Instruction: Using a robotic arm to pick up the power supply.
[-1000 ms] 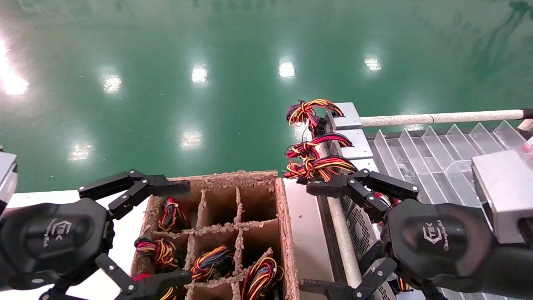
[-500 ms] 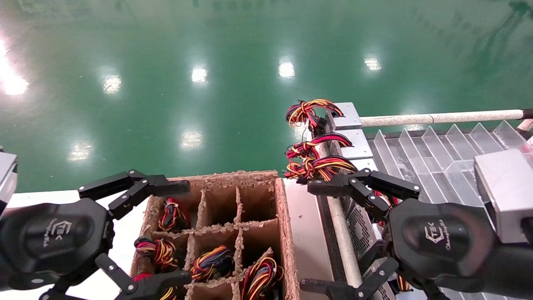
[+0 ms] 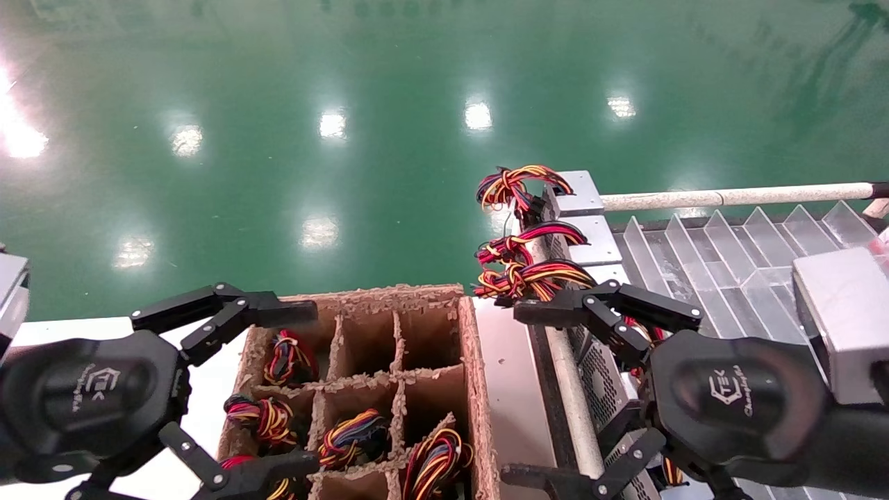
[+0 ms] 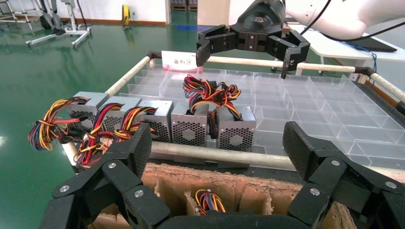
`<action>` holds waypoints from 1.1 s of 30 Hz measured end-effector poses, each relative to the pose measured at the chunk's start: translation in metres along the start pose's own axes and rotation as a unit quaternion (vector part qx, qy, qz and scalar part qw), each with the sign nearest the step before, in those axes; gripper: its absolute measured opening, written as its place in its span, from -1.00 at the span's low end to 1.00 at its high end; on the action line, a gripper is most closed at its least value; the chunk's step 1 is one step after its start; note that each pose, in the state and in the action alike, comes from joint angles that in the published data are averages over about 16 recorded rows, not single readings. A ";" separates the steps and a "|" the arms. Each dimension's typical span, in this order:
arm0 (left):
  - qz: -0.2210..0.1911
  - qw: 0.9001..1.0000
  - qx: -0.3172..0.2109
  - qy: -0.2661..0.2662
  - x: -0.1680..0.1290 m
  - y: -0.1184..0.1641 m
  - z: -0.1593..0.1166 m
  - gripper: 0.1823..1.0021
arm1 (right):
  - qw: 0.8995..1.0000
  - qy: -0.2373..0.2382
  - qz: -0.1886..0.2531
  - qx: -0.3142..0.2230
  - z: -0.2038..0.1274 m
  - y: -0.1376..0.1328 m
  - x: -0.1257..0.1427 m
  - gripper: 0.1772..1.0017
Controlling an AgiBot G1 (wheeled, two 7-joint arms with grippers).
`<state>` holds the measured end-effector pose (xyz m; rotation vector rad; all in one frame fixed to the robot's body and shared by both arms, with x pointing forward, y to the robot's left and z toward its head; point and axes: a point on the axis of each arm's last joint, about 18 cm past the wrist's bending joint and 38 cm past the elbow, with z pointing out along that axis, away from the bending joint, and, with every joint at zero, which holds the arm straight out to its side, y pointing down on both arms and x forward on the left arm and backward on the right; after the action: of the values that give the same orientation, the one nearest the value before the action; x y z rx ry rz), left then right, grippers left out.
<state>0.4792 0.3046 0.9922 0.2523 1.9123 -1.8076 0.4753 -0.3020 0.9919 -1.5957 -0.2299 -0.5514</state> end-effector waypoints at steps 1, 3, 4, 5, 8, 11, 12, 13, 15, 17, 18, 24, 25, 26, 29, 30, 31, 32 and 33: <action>0.000 1.000 0.000 0.000 0.000 0.000 0.000 1.00 | 1.000 0.000 0.000 0.000 0.000 0.000 0.000 1.00; 0.000 1.000 0.000 0.000 0.000 0.000 0.000 1.00 | 1.000 0.000 0.000 0.000 0.000 0.000 0.000 1.00; 0.000 1.000 0.000 0.000 0.000 0.000 0.000 1.00 | 1.000 0.000 0.000 0.000 0.000 0.000 0.000 1.00; 0.000 1.000 0.000 0.000 0.000 0.000 0.000 1.00 | 1.000 0.000 0.000 0.000 0.000 0.000 0.000 1.00; 0.000 1.000 0.000 0.000 0.000 0.000 0.000 1.00 | 1.000 0.000 0.000 0.000 0.000 0.000 0.000 1.00; 0.000 1.000 0.000 0.000 0.000 0.000 0.000 1.00 | 1.000 0.000 0.000 0.000 0.000 0.000 0.000 1.00; 0.000 1.000 0.000 0.000 0.000 0.000 0.000 1.00 | 1.000 0.000 0.000 0.000 0.000 0.000 0.000 1.00; 0.000 1.000 0.000 0.000 0.000 0.000 0.000 1.00 | 1.000 0.000 0.000 0.000 0.000 0.000 0.000 1.00; 0.000 1.000 0.000 0.000 0.000 0.000 0.000 1.00 | 1.000 0.000 0.000 0.000 0.000 0.000 0.000 1.00; 0.000 1.000 0.000 0.000 0.000 0.000 0.000 1.00 | 1.000 0.000 0.000 0.000 0.000 0.000 0.000 1.00; 0.000 1.000 0.000 0.000 0.000 0.000 0.000 1.00 | 1.000 0.000 0.000 0.000 0.000 0.000 0.000 1.00; 0.000 1.000 0.000 0.000 0.000 0.000 0.000 1.00 | 1.000 0.000 0.000 0.000 0.000 0.000 0.000 1.00; 0.000 1.000 0.000 0.000 0.000 0.000 0.000 1.00 | 1.000 0.000 0.000 0.000 0.000 0.000 0.000 1.00; 0.000 1.000 0.000 0.000 0.000 0.000 0.000 1.00 | 1.000 0.000 0.000 0.000 0.000 0.000 0.000 1.00; 0.000 1.000 0.000 0.000 0.000 0.000 0.000 1.00 | 1.000 0.000 0.000 0.000 0.000 0.000 0.000 1.00; 0.000 1.000 0.000 0.000 0.000 0.000 0.000 1.00 | 1.000 0.000 0.000 0.000 0.000 0.000 0.000 1.00; 0.000 1.000 0.000 0.000 0.000 0.000 0.000 1.00 | 1.000 0.000 0.000 0.000 0.000 0.000 0.000 1.00; 0.000 1.000 0.000 0.000 0.000 0.000 0.000 1.00 | 1.000 0.000 0.000 0.000 0.000 0.000 0.000 1.00; 0.000 1.000 0.000 0.000 0.000 0.000 0.000 1.00 | 1.000 0.000 0.000 0.000 0.000 0.000 0.000 1.00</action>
<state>0.4792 0.3046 0.9922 0.2523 1.9123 -1.8076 0.4752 -0.3022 0.9922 -1.5954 -0.2301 -0.5523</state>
